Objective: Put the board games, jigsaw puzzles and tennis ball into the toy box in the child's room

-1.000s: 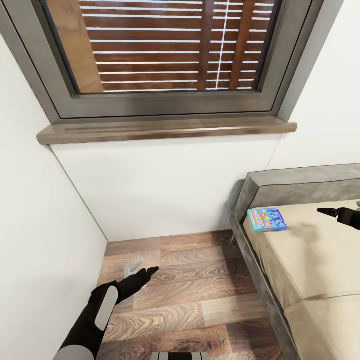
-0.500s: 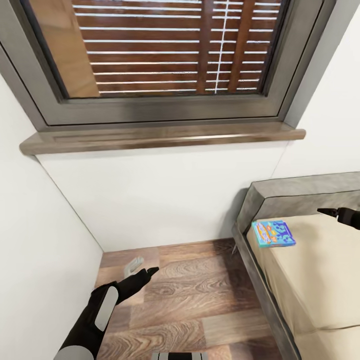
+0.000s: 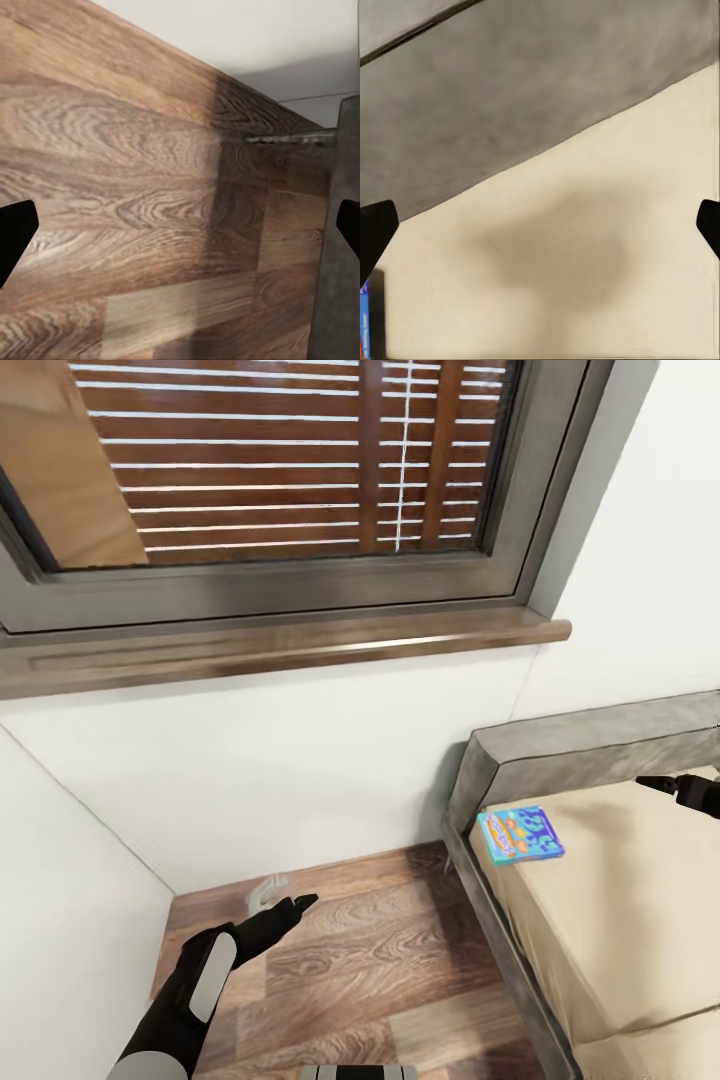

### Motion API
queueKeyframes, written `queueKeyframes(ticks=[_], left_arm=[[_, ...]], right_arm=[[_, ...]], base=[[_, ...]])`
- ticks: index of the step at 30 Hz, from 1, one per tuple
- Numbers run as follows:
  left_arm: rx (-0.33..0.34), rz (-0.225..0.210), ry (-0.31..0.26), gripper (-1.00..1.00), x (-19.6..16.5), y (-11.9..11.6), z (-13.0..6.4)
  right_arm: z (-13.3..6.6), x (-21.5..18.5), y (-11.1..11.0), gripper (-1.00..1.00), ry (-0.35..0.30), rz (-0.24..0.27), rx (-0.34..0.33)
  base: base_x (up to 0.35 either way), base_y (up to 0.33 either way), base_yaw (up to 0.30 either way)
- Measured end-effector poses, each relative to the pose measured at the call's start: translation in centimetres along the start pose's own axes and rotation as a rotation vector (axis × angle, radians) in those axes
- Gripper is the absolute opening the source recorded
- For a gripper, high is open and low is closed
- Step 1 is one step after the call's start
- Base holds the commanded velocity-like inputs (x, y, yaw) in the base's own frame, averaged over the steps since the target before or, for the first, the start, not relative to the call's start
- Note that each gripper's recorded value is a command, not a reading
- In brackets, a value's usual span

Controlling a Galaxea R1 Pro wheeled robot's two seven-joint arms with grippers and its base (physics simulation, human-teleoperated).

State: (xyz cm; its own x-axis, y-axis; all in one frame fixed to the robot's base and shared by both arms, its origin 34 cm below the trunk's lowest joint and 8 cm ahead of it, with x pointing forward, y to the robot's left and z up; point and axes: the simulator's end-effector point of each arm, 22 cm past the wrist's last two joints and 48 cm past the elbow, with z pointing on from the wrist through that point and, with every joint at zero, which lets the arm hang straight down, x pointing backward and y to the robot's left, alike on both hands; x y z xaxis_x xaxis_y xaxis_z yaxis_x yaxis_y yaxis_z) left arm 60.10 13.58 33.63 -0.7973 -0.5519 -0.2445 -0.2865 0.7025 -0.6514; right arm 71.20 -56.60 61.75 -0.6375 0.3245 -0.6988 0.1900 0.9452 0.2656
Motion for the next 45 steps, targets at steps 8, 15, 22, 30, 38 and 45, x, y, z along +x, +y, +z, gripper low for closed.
queueKeyframes(ticks=[8,15,22,30,38,45], left_arm=[[-0.001,0.000,0.000,1.00,-0.01,0.05,-0.01],[-0.001,0.000,0.000,1.00,-0.02,0.04,-0.01],[-0.001,0.000,0.000,1.00,-0.02,0.04,-0.02],[0.000,0.000,0.000,1.00,-0.01,0.03,-0.01],[-0.001,0.000,0.000,1.00,-0.02,0.04,-0.01],[-0.002,0.001,0.000,1.00,-0.02,0.07,-0.01]], right_arm=[[0.00,0.00,-0.01,1.00,0.000,0.000,0.000],[0.02,0.01,0.01,1.00,0.000,0.000,0.000],[0.03,0.03,0.00,1.00,0.000,0.000,0.000],[0.02,0.02,-0.01,1.00,-0.002,-0.001,-0.002],[0.06,0.06,-0.01,1.00,-0.006,-0.005,-0.003],[0.05,0.15,-0.04,1.00,-0.002,-0.002,-0.002]], base=[[0.016,0.000,-0.083],[0.005,0.005,-0.025],[0.001,0.129,-0.007],[0.000,0.059,-0.002],[0.000,0.015,0.000],[0.000,0.004,0.000]])
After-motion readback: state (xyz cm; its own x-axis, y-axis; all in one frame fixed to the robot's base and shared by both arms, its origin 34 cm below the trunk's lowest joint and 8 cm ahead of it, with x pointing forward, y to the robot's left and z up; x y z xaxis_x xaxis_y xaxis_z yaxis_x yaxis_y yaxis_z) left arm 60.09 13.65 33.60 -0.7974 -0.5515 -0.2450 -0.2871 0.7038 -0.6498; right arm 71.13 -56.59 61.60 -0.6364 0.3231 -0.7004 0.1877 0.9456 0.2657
